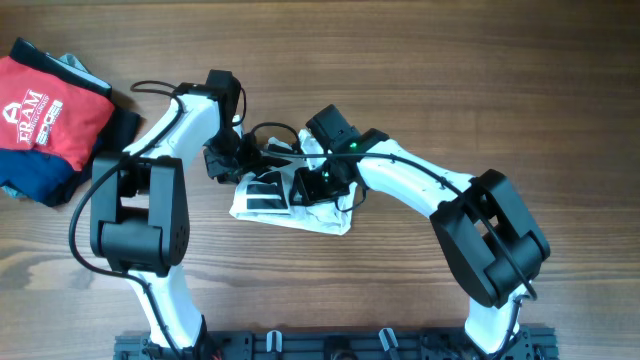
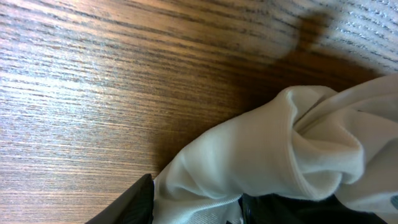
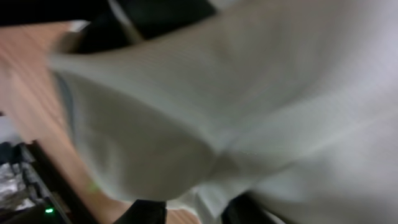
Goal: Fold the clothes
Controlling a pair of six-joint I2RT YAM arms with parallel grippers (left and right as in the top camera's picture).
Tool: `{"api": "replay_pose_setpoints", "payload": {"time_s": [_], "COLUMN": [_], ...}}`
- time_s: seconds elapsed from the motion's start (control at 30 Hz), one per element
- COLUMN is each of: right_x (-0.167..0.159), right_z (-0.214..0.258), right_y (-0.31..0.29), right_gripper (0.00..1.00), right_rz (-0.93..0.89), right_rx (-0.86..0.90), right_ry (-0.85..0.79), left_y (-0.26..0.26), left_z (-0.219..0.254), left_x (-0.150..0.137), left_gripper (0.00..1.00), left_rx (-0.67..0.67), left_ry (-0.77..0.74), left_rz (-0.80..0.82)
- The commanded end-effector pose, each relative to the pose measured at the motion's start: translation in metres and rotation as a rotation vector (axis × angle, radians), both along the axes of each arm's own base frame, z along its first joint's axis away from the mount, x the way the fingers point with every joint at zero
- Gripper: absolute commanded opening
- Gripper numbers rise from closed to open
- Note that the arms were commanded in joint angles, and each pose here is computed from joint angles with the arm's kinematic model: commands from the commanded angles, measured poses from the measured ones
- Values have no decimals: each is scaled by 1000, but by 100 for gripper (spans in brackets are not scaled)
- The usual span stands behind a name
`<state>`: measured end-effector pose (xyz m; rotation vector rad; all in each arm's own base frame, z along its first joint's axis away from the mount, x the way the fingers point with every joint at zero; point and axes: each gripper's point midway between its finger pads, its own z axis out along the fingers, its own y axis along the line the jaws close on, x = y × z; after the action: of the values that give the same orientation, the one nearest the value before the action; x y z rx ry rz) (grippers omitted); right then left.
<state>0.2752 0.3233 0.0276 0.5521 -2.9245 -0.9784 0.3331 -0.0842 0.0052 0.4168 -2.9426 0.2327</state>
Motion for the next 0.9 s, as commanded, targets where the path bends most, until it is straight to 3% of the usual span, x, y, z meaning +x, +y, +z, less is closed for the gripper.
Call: {"api": "replay_pose_setpoints", "payload": {"time_s": [0.0,0.1,0.27,0.53,0.87], "right_x": [-8,-9,-12,-15,-15], "right_z": [1,1,-4,-33,-37], "right_y": [6,5,-8,-84,-103], "right_gripper": [15,4,4,4,4], "right_rz": [18,18,-6,-166,-190], "right_rx": [44,40,-7,-393,-498], "right_ry": [48,52,96,139,115], "left_y": [1,1,1,1,3], "left_z": [-7,-7,-7,-7,-5], "left_x": [-7,-7,-7,-7,-22], "left_gripper": [45,45,45,45,45], "left_rx": [10,10,10,10,19], "left_ry": [22,22,22,22,85], "left_rz": [-15,-15,-15,-15,-15]}}
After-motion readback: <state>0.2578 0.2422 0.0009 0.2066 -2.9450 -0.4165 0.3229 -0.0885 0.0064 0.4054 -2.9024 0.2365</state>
